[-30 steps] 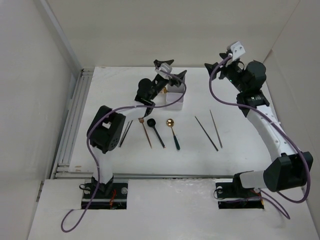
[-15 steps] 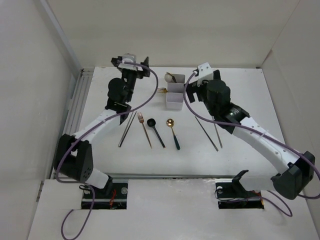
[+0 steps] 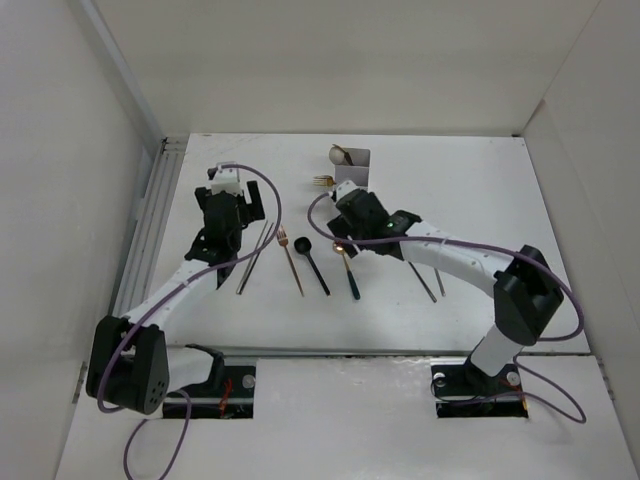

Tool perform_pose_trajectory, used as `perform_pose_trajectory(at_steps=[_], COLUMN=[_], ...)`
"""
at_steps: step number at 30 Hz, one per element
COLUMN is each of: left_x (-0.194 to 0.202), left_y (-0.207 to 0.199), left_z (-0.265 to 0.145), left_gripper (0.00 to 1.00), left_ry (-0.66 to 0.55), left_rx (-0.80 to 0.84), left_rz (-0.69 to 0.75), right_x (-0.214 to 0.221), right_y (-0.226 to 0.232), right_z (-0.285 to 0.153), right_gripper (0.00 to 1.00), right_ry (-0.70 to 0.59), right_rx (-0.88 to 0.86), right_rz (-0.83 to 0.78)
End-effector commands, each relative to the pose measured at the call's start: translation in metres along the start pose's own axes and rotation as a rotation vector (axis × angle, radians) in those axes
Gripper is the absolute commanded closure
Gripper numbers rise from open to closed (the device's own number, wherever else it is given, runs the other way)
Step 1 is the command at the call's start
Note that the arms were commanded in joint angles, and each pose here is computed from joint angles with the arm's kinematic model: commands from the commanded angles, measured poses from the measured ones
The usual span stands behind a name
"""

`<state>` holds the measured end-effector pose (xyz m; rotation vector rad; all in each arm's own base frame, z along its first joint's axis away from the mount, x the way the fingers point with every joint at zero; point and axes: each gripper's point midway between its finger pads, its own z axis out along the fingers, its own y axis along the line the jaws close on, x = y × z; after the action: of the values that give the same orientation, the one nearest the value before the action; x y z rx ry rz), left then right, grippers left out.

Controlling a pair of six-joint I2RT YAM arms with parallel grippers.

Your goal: Sort the eating utensils into containers

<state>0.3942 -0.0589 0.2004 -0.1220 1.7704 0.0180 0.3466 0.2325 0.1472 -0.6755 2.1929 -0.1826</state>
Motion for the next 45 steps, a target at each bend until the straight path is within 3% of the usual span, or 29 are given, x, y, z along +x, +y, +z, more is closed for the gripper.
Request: perform_pose_trajectory(at_steps=[1,7,13,19,28,29,30,32,34,39,45], left_x=[-0.007,-0.007,-0.009,-0.007,-0.003,-0.005,-0.005,-0.007,-0.01,-0.004,-0.008], left_y=[-0.002,-0.007,-0.013,-0.017,-0.014,-0.015,-0.014,-0.015,-0.015,-0.014,-0.014], left_z=[-0.013,-0.019,-0.02,-0.022,-0.023,-0.022,-0.022,-0.022,-0.022,-0.019,-0.014], left_gripper=[0.19,0.17,0.17,0.17,0.17,0.16,0.16,0.16,0.16,0.16,0.16], left_ry=[-0.031,-0.067,-0.086,-0.083,-0.077,-0.085,-0.085,-0.093,-0.102,-0.086,-0.086], left_rx=[0.007,0.009,0.031,0.051,0.04,0.041,0.041,0.042,0.043,0.032,0.034], left_rz=[-0.054,-0.064,-0.071,-0.069,-0.057,-0.06,-0.051,-0.055,-0.059,-0.052,-0.074], right_x=[0.006,0.041,0.071,0.076,0.098,0.102,0.1,0.098,0.097,0.052,-0.072], right_y=[0.042,0.099,0.13,0.117,0.12,0.121,0.121,0.12,0.119,0.102,0.035], right_z=[-0.007,0.002,0.027,0.033,0.035,0.037,0.04,0.039,0.042,0.033,-0.011], right_gripper=[0.15,0.34,0.54,0.55,0.64,0.69,0.83,1.0,1.0,1.0,1.0], right_ry=[0.023,0.097,0.211,0.259,0.34,0.349,0.346,0.346,0.344,0.211,-0.258], right_rx=[-0.187,-0.439,-0.51,-0.406,-0.338,-0.336,-0.326,-0.328,-0.319,-0.281,-0.218], right_rz=[0.019,0.07,0.056,0.096,0.02,0.016,0.015,0.003,-0.008,-0.023,0.078])
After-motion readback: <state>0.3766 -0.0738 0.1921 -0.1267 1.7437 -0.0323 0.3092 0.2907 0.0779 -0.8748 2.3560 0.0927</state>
